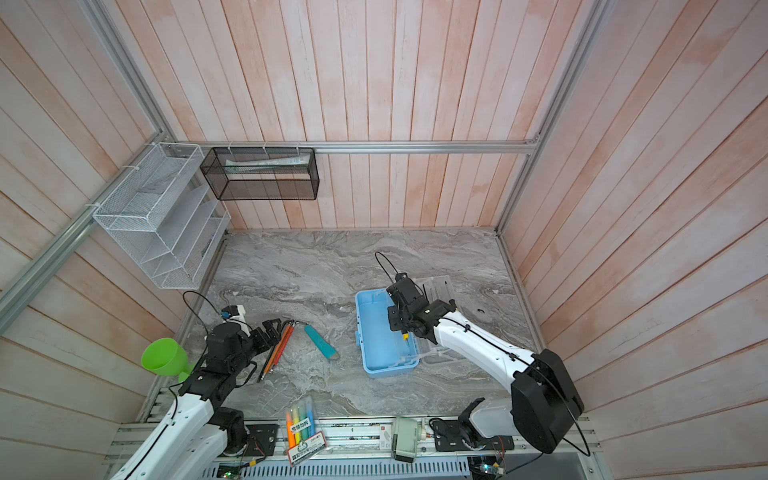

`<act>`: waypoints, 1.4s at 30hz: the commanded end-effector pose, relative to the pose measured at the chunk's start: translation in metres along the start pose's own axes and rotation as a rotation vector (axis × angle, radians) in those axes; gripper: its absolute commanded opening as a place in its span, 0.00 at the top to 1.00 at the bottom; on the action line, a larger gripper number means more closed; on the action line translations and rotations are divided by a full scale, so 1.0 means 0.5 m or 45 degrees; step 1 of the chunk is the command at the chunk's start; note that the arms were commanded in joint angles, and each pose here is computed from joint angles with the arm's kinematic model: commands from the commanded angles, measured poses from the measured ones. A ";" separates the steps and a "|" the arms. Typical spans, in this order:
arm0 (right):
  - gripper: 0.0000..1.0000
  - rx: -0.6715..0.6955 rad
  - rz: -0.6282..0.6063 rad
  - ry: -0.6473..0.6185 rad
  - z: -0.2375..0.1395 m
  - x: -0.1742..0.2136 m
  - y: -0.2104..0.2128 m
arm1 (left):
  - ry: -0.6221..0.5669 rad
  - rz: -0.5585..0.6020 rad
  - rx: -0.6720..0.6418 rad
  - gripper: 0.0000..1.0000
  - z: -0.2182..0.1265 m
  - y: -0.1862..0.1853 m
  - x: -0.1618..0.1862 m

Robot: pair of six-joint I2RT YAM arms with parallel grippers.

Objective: Pack the tool kit
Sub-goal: 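Lower the yellow-black knife into the box beside the screwdrivers and release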

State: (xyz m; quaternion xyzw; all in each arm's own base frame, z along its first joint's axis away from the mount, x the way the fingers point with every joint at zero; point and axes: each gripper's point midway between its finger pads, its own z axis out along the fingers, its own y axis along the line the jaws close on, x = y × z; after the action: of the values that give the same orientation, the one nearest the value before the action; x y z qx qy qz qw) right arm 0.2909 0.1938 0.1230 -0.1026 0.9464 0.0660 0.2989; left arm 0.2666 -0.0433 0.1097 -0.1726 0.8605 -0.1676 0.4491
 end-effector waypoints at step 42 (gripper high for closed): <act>0.90 0.087 -0.058 0.043 0.003 -0.008 -0.025 | -0.036 -0.004 0.003 0.01 -0.005 0.004 0.001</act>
State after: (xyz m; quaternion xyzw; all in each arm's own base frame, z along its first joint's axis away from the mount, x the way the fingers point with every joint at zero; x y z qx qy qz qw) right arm 0.3005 0.1927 0.1194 -0.1177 0.9506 0.0338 0.2851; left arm 0.2649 -0.0429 0.1134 -0.1732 0.8537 -0.1716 0.4601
